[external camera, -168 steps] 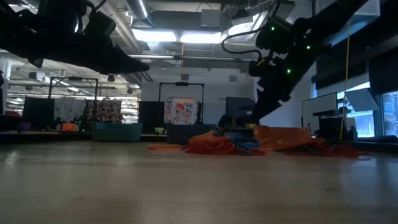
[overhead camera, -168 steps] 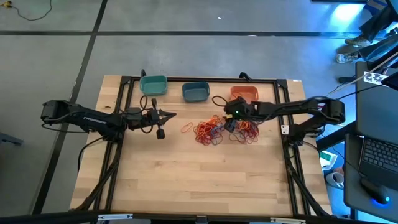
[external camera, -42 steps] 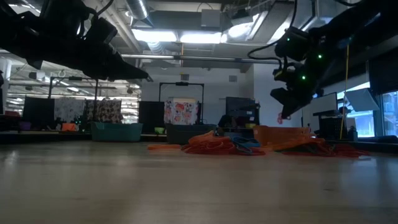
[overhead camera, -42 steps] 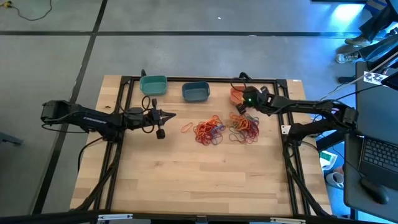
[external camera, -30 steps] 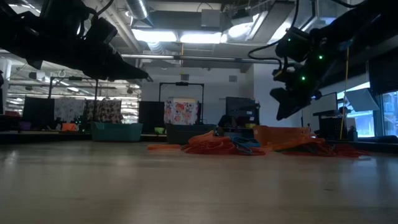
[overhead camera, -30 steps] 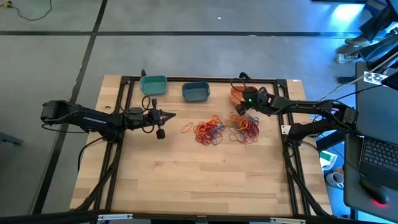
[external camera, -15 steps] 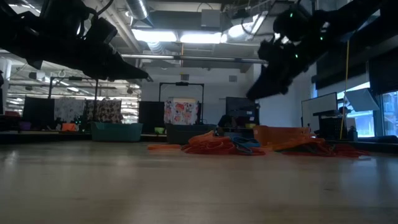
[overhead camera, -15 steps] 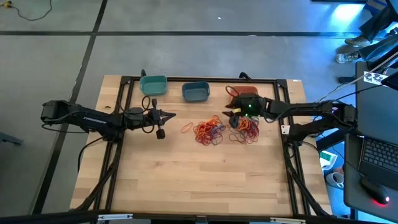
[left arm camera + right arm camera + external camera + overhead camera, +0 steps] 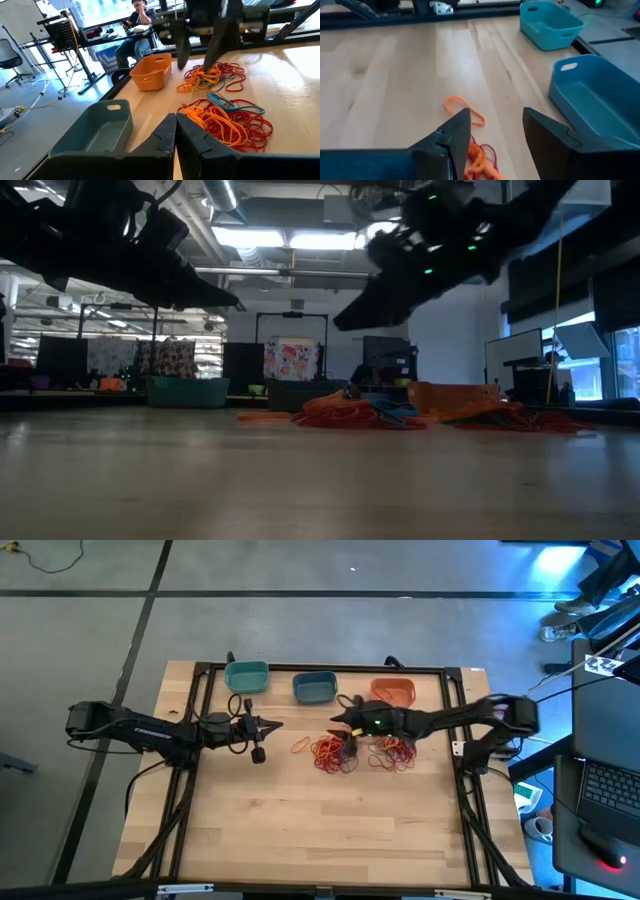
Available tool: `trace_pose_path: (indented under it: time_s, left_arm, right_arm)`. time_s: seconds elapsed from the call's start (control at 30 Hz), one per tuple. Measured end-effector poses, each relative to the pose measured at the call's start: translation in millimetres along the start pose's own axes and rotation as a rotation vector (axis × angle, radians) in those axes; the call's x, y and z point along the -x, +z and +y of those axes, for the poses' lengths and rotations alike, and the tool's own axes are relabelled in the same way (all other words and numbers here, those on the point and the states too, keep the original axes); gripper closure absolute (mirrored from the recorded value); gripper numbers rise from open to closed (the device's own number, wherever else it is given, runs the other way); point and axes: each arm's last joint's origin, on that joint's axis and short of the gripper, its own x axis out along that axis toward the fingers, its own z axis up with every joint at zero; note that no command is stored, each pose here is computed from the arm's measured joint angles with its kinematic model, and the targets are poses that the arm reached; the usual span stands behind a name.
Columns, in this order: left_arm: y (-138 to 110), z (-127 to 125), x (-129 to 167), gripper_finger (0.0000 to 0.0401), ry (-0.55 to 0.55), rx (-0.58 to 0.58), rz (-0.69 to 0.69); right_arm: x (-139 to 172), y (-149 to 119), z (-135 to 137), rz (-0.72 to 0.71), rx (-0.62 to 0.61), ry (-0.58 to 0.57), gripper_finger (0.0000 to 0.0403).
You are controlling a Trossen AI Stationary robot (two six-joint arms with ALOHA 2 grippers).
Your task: Sort rubber bands into baskets
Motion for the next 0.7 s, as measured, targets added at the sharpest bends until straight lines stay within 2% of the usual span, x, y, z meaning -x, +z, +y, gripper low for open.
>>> trace_pose_path:
  time_s: [0.4,0.7]
  left_arm:
    - [0,0,0,0.0396,0.000,0.000,0.001]
    - [0,0,0,0.0396,0.000,0.000,0.001]
  right_arm:
    - [-95,-6,4,0.274,-0.007,0.085,0.0221]
    - [-123,-22,4,0.342,0.004,0.080,0.0221]
